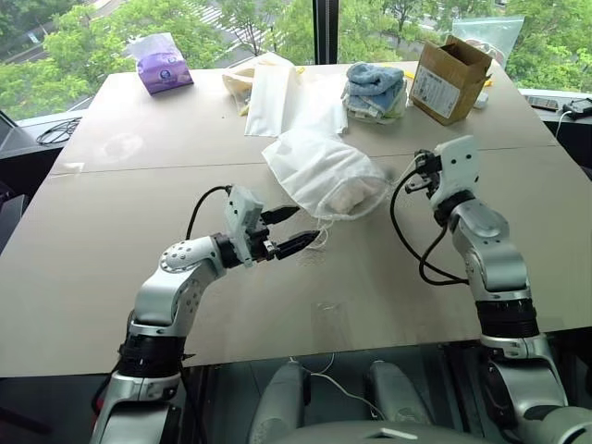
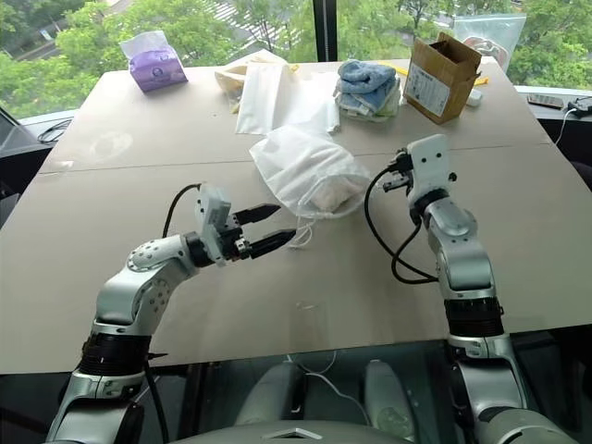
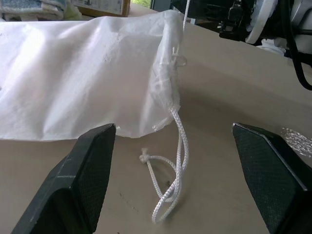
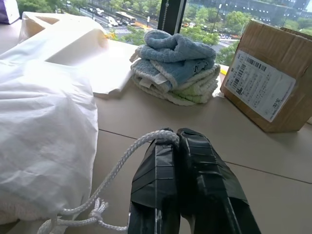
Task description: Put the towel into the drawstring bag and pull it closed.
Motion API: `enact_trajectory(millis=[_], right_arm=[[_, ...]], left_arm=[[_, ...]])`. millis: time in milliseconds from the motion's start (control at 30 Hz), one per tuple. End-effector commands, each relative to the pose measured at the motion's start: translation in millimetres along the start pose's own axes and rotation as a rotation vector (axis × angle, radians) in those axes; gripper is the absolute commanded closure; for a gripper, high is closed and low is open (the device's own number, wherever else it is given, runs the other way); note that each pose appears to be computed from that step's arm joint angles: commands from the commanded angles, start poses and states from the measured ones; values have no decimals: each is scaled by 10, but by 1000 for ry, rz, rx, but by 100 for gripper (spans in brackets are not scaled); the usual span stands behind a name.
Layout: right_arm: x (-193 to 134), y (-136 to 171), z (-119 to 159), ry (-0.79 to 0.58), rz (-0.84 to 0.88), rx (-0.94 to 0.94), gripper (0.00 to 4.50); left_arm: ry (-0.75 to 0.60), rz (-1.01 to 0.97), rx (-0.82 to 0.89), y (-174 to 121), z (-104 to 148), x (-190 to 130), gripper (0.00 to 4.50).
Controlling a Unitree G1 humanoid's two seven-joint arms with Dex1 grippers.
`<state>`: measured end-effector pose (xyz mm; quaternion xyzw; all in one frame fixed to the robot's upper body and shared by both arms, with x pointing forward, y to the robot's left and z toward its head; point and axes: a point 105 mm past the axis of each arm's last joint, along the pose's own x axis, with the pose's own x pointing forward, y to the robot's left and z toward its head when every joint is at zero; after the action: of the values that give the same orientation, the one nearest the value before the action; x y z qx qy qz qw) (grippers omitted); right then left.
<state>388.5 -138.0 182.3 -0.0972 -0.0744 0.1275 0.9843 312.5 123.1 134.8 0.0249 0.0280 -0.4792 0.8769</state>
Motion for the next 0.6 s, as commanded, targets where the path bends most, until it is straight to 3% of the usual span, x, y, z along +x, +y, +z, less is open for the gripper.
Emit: enact_trajectory(millis=[33, 267, 433, 533, 600], right_arm=[[-15, -16, 150, -52, -8, -13, 450], [-30, -77, 160, -52, -22, -16, 450], [-41, -116, 177, -56, -32, -18, 450], [-32, -122, 191, -60, -36, -19, 450], [-32, -121, 194, -61, -37, -20, 450]], left_arm=[[7, 36, 53, 39, -23, 67, 59], [87, 8, 162, 30, -248, 195, 59], [70, 37, 183, 107, -278, 250, 59], [19, 70, 187, 154, -219, 266, 139], [-7, 91, 189, 171, -189, 275, 225]])
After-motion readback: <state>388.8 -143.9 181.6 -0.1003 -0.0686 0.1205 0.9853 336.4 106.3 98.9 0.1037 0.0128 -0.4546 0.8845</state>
